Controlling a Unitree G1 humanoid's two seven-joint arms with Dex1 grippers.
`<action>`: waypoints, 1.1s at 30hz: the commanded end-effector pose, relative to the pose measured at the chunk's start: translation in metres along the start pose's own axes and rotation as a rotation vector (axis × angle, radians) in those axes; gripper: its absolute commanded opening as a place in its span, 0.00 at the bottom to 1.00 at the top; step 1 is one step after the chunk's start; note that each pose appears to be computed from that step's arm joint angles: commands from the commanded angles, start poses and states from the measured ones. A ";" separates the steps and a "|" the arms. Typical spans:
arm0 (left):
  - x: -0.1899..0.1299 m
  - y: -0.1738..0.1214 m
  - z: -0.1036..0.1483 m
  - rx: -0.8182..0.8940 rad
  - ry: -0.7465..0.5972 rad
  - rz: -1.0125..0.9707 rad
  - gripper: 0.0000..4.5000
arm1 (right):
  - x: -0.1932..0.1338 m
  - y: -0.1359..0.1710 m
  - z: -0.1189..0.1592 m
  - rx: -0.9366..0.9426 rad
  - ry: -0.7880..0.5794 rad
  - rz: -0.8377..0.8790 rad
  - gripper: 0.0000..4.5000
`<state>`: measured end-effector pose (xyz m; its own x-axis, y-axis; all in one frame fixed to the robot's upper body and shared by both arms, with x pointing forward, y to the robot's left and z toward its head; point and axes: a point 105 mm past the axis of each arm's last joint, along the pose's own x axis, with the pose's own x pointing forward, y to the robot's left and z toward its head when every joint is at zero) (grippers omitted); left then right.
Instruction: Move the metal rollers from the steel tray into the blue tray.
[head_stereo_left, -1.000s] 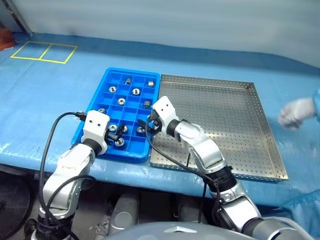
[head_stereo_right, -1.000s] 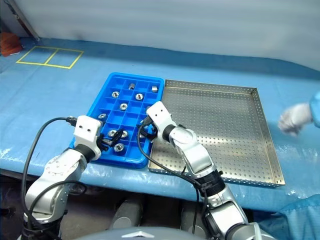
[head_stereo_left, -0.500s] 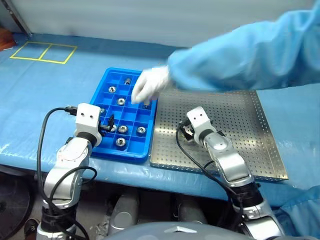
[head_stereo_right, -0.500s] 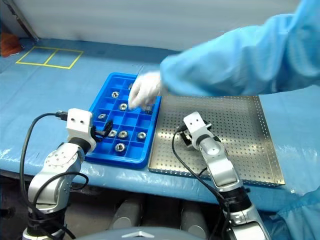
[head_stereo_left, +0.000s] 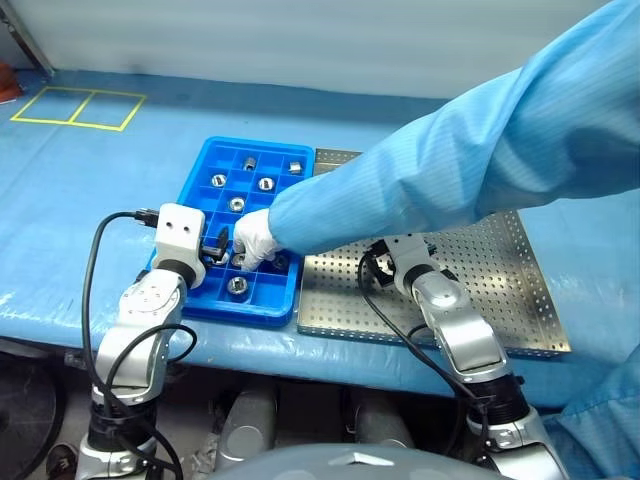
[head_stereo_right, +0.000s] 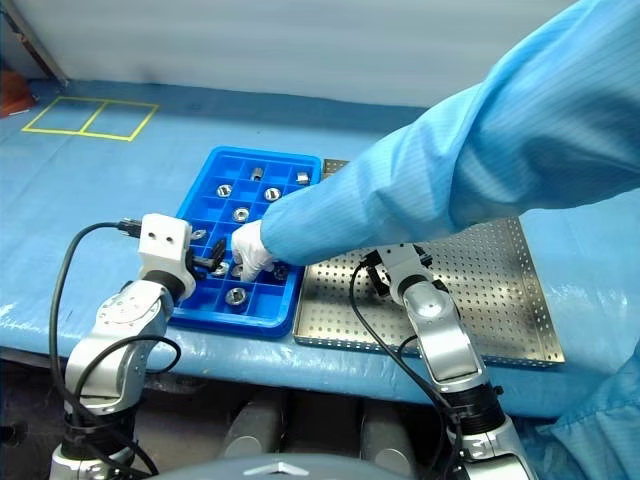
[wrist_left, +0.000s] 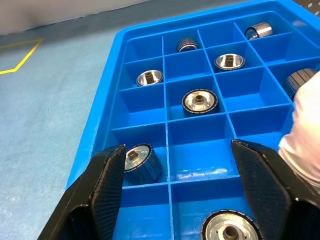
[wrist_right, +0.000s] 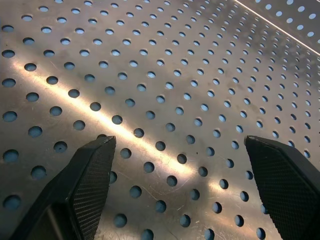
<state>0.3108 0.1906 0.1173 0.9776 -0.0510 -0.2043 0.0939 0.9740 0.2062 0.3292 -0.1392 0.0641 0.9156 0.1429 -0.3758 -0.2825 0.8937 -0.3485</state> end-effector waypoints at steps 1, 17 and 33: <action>0.000 0.000 0.012 0.011 -0.052 0.000 0.81 | -0.003 -0.005 0.009 -0.005 -0.037 -0.022 0.97; 0.001 -0.012 0.014 0.012 -0.061 -0.064 0.81 | -0.002 -0.007 0.017 -0.015 -0.068 -0.031 0.97; 0.010 -0.080 0.044 0.037 -0.184 -0.402 0.81 | -0.021 -0.006 0.016 -0.014 -0.053 0.069 0.97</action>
<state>0.3213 0.1118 0.1294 0.8913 -0.4280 -0.1498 0.4496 0.8771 0.1691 0.3157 -0.1416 0.0728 0.8897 0.2167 -0.4019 -0.3623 0.8707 -0.3326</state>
